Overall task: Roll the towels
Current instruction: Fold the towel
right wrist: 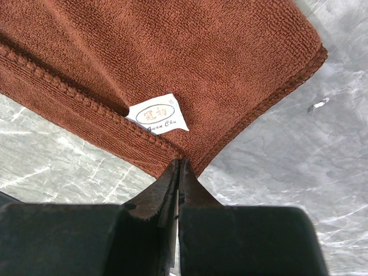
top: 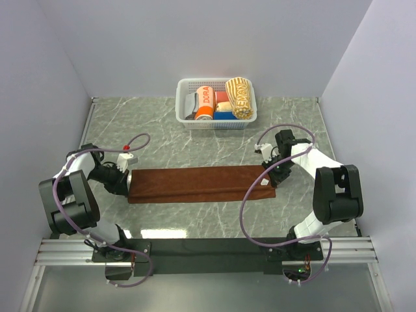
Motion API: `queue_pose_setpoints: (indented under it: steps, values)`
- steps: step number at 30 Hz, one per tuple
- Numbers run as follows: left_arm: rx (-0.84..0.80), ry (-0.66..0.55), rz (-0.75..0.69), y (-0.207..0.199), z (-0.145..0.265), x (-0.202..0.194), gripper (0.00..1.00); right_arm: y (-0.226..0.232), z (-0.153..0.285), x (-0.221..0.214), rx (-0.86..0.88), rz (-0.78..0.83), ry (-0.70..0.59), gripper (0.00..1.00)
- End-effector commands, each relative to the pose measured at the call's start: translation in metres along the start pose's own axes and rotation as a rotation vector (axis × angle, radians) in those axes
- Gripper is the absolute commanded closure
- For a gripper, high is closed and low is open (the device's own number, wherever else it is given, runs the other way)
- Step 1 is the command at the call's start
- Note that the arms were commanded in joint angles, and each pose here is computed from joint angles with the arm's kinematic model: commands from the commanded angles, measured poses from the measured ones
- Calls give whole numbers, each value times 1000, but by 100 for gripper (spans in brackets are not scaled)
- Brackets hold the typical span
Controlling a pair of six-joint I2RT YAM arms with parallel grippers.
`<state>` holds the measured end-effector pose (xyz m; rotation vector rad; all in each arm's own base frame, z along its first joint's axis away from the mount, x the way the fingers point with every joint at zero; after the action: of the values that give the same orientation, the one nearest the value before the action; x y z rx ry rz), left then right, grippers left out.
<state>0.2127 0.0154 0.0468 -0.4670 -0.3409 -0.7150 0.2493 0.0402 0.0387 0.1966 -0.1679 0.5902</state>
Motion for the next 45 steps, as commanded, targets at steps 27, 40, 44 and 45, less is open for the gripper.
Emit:
queue_pose_setpoints:
  steps: [27,40,44,45]
  values:
    - [28,-96,-170,-14,37,28,62,21,72,26,7,99,-167,54]
    - [21,-115,5,2,2,62,73,25,5,9,36,38,59,84]
    - [37,-87,24,6,-8,56,73,23,-8,-12,18,33,126,84]
    - [36,-82,28,6,-12,55,73,23,-12,-19,18,31,149,83]
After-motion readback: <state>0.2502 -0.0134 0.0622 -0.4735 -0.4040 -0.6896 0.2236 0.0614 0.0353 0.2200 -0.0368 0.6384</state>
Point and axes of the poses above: each gripper's point midway between its finger pads, its own z axis back along the fingers, its own y axis along the line the jaws close on, x = y × z, the point moved 1 cm from there along z, back along the fingers, and after that the axes turned 4 degrees about -z, right-handed, at the moved point
